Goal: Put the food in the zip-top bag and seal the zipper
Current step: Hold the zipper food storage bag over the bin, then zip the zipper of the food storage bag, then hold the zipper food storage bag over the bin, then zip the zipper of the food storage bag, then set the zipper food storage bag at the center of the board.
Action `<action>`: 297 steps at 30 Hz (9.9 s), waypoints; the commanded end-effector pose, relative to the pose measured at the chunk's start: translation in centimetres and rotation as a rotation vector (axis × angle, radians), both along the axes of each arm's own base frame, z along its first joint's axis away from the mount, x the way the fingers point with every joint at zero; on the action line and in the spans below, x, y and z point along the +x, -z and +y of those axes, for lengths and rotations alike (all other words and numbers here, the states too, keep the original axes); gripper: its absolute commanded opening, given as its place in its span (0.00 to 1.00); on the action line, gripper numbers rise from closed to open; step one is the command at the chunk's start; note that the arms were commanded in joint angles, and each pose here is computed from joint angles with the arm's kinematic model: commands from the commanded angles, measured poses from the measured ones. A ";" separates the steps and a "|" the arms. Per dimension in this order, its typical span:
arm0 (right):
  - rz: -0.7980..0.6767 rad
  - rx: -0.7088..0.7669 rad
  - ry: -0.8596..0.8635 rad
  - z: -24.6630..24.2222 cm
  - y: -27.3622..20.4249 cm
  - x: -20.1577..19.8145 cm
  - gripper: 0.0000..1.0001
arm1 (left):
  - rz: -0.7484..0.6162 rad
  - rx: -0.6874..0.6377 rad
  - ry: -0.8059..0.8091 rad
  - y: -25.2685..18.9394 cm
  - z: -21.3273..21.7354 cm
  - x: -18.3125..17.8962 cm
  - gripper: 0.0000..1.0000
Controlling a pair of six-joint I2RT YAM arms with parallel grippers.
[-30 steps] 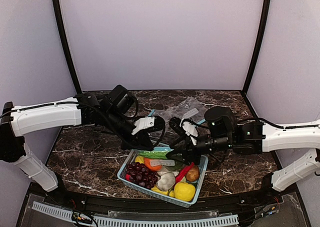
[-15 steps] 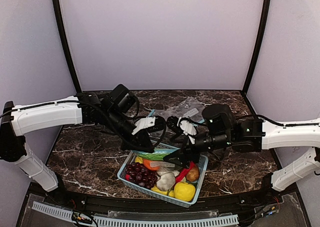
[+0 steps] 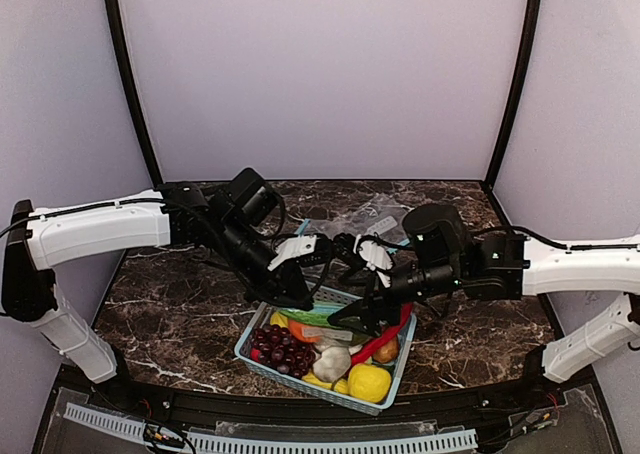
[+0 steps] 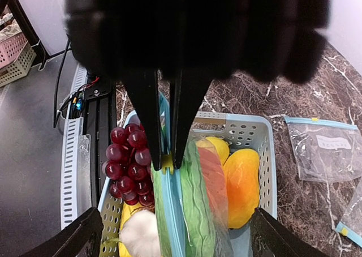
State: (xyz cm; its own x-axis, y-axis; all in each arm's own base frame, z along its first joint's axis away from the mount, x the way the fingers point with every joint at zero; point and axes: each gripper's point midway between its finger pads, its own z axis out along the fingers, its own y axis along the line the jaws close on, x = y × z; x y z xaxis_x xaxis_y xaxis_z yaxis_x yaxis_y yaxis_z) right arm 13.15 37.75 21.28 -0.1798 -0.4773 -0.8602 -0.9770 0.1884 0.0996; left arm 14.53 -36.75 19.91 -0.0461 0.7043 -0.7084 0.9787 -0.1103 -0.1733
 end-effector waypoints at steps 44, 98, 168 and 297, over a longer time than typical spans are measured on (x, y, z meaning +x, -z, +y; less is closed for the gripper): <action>0.004 -0.004 -0.073 2.0 3.1 -0.2 0.57 | 0.193 -0.102 0.035 -1.6 0.2 -1.1 0.01; 0.045 -0.076 0.020 -3.1 3.0 -1.3 0.00 | -0.158 0.195 -0.194 3.2 6.8 4.6 0.01; 0.069 0.050 -0.049 2.3 1.5 -0.6 0.30 | 0.065 0.002 0.035 -0.4 -0.4 -1.2 0.01; 0.350 0.068 1.307 -29.7 9.7 19.8 0.47 | -0.173 -0.176 -1.469 -2.4 29.3 15.5 0.90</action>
State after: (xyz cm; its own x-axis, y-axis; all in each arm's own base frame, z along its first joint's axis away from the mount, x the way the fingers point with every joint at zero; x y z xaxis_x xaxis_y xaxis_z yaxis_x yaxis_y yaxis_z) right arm 33.19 9.89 11.69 -0.6750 0.2717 -0.6860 -0.0762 0.8991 0.4310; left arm 30.22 -7.91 22.84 -0.5167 0.0003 -0.8561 0.2541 0.9550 -0.1531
